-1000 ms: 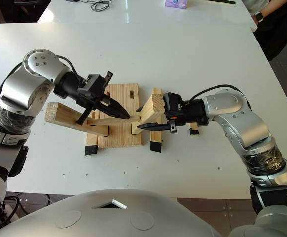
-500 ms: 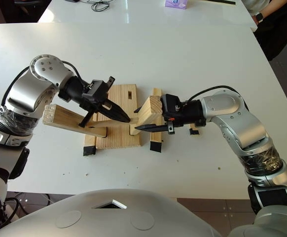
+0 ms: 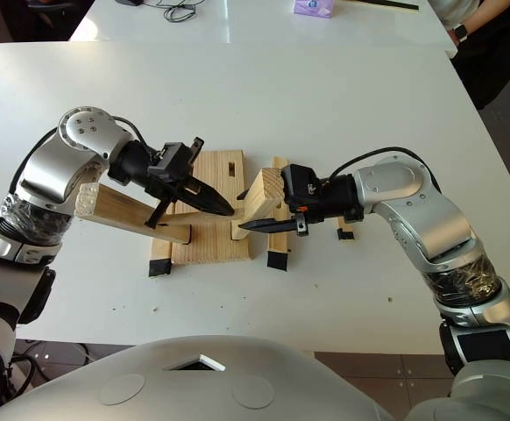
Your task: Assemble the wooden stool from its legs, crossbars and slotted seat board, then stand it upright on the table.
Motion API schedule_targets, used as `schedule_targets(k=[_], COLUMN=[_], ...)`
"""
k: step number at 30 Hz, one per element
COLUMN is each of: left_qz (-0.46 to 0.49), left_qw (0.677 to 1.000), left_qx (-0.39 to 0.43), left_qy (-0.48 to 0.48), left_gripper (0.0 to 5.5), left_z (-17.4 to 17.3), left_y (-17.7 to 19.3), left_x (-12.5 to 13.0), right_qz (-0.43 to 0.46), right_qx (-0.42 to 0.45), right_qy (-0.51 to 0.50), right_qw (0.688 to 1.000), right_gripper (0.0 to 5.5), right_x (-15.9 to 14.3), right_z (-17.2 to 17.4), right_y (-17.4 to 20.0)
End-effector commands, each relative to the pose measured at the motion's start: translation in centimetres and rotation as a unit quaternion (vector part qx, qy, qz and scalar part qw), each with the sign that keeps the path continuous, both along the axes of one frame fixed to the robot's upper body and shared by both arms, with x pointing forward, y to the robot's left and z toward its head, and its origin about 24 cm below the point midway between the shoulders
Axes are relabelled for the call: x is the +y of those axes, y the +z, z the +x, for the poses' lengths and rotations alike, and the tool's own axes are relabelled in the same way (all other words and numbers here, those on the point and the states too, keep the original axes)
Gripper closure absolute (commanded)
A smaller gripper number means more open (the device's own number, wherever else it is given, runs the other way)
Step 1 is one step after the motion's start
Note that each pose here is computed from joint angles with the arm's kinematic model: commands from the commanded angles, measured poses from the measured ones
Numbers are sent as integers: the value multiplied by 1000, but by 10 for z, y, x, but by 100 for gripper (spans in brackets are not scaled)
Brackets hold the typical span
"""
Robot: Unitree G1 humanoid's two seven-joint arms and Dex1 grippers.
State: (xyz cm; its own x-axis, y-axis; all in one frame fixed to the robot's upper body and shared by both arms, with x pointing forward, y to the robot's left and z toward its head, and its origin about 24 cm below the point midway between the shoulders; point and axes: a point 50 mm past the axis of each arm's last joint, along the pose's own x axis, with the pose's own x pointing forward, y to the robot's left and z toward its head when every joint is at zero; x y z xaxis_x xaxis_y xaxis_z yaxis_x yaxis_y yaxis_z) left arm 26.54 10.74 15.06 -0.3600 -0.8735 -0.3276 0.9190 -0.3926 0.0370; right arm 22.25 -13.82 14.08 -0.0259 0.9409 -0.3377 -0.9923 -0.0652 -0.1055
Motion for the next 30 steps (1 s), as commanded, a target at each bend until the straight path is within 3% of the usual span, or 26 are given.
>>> schedule_targets(k=[1,5,10,12,17,22,25,30], left_qz=[75,43,-91,-137,-205,-228,-175,-90], left_qw=[995,995,985,974,944,923,903,869], left_qx=[44,24,-13,-26,-16,-2,-72,-164], left_qy=[55,84,144,181,257,312,387,457], left_gripper=[550,550,550,550,550,550,550,550], left_z=[-1,9,34,44,58,67,78,67], left_y=[-41,-25,50,79,105,107,94,56], left_x=[4,-3,-15,-5,16,33,54,86], right_qz=[-50,-54,-56,-55,-56,-60,-61,-61], right_qx=[38,40,43,43,42,44,43,45], right_qy=[22,20,12,8,1,4,1,-12], right_qw=[998,998,997,998,998,997,997,997], right_gripper=[346,346,346,346,346,346,346,346], right_x=[-1,-2,-4,-4,-7,-9,-10,-14], right_z=[-8,-8,-10,-11,-12,-13,-14,-18], right_y=[-16,-17,-20,-21,-22,-23,-23,-23])
